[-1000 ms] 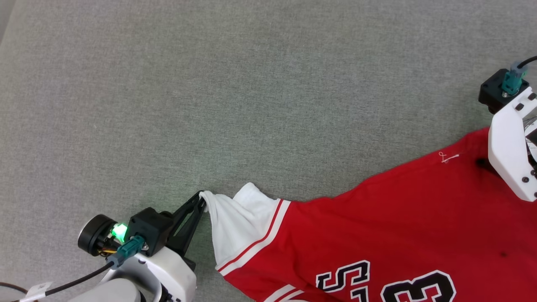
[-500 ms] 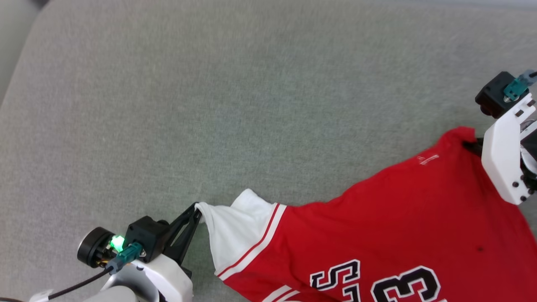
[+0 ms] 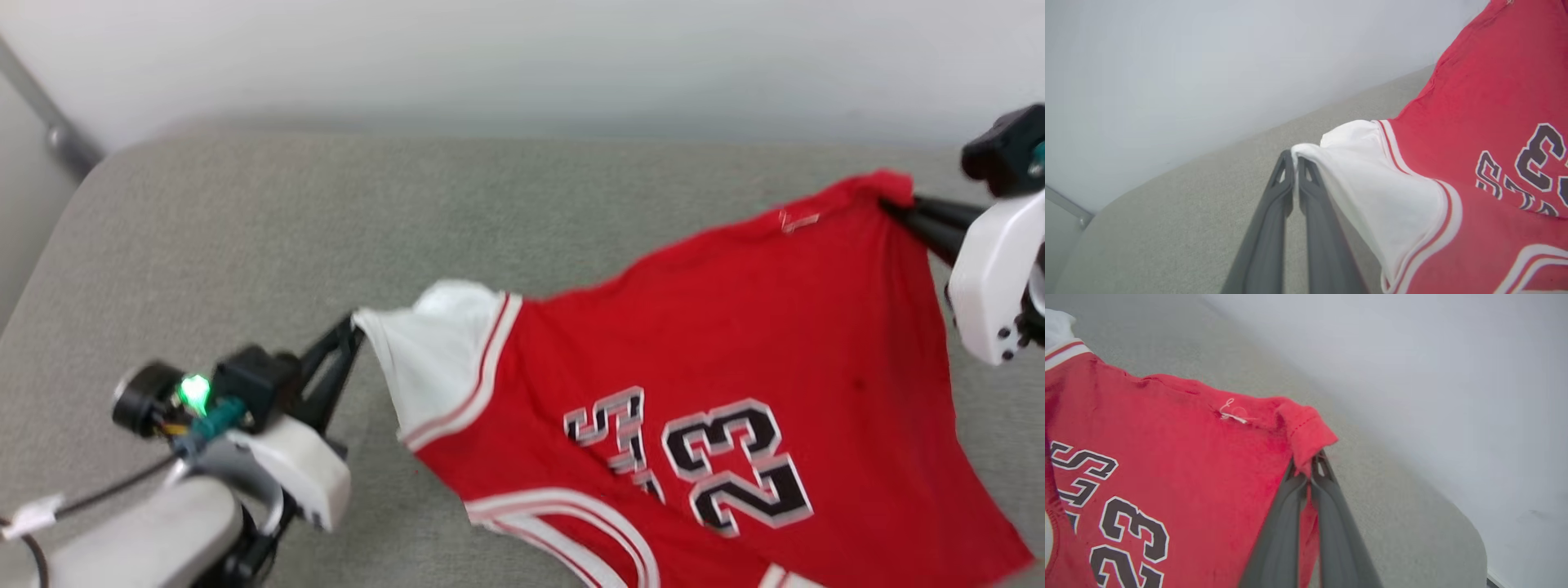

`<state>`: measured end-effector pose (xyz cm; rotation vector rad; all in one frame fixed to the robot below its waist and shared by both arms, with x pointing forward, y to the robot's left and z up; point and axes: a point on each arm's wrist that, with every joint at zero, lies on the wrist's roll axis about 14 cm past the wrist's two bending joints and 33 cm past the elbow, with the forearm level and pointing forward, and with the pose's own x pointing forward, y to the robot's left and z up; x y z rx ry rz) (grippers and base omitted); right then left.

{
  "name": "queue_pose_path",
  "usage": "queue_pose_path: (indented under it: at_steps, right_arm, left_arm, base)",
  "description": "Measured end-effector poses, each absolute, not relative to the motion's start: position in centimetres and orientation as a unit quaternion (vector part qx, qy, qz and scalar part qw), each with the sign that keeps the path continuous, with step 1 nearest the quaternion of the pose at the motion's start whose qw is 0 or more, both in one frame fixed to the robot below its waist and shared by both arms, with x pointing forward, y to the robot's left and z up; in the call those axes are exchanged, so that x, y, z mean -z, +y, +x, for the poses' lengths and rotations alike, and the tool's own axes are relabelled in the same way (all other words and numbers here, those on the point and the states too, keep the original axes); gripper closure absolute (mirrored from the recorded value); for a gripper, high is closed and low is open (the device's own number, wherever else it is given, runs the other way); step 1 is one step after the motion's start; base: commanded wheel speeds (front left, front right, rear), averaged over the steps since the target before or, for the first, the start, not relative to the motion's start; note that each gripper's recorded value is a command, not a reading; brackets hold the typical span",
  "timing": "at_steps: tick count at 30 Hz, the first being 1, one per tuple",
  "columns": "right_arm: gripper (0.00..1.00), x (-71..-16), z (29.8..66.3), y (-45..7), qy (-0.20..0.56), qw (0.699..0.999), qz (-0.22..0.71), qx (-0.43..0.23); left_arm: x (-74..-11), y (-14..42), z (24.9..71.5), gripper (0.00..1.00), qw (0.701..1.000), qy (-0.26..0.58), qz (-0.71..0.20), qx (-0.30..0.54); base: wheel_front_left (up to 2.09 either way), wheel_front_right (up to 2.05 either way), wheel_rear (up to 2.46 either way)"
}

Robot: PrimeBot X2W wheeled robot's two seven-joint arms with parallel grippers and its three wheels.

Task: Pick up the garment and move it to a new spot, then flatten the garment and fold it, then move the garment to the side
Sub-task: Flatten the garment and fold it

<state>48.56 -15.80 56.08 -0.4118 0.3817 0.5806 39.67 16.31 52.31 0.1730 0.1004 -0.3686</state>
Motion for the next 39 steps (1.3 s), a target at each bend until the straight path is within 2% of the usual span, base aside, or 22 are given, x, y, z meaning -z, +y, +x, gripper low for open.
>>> queue_pose_path:
  at_steps: [6, 16, 28, 39]
  right_arm:
    - [1.00, -61.5, 49.3, -18.0, 0.099, 0.945, -0.205, -0.234]
    - [1.00, -69.6, 55.3, -17.4, -0.030, 0.954, -0.232, -0.186]
    - [1.00, -75.6, 63.3, -17.8, -0.107, 0.952, -0.256, -0.127]
    - [1.00, -79.6, 67.4, -17.4, -0.156, 0.942, -0.280, -0.099]
  left_arm:
    - [-58.3, 15.0, 43.4, 1.00, 0.972, -0.036, 0.118, 0.202]
    - [-68.8, 13.0, 51.8, 1.00, 0.950, -0.160, 0.165, 0.209]
    - [-76.2, 12.0, 60.9, 1.00, 0.930, -0.232, 0.211, 0.193]
    - [-83.5, 12.8, 64.5, 1.00, 0.914, -0.301, 0.219, 0.160]
  base:
    - [0.00, 0.00, 0.00]
    - [0.00, 0.00, 0.00]
    - [0.00, 0.00, 0.00]
    - [0.00, 0.00, 0.00]
